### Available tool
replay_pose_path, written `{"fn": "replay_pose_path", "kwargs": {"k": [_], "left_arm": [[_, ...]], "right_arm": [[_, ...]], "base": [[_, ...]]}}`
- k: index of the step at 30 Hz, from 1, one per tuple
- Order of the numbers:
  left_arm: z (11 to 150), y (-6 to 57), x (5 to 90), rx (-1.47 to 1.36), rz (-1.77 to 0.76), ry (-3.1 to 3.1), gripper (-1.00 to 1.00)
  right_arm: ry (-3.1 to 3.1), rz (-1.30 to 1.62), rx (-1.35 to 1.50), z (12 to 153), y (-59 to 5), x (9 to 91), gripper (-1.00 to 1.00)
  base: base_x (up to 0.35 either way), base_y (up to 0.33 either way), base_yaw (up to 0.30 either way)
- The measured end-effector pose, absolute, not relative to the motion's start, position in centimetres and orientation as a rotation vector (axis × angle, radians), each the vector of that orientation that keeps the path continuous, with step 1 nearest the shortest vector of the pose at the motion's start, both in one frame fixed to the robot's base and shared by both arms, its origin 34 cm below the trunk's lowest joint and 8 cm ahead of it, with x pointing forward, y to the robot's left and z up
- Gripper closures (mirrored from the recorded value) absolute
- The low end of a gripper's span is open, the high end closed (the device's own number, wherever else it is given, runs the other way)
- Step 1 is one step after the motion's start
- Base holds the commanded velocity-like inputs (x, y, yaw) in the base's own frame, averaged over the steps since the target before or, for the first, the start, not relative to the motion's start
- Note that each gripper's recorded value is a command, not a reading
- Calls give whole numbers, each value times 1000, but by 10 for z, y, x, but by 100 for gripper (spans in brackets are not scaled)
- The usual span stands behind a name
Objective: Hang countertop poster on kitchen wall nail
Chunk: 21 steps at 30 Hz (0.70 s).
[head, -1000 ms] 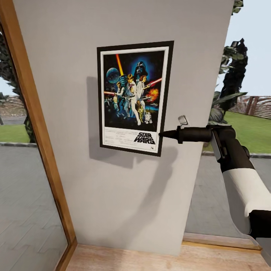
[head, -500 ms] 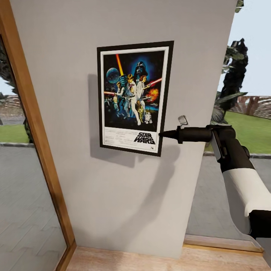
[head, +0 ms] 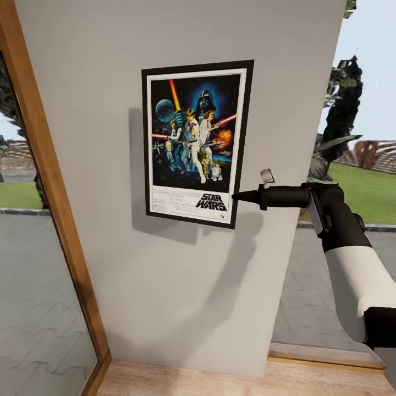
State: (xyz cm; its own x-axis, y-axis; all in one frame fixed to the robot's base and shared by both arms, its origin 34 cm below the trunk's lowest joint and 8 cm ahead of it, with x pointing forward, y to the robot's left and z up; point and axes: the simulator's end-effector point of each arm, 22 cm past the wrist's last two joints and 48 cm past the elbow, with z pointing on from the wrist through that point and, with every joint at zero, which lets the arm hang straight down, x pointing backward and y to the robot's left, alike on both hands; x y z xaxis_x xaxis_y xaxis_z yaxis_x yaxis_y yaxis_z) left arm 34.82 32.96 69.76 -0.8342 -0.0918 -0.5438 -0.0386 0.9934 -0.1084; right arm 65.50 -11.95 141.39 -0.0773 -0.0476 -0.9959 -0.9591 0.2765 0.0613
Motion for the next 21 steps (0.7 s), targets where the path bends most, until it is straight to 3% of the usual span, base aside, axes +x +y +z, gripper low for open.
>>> {"fn": "replay_pose_path", "kwargs": {"k": [21], "left_arm": [[698, 330, 348, -91, -124, 2557, -100]], "right_arm": [[1422, 1021, -1006, 1414, -120, 655, 100]], "base": [[62, 15, 0]]}}
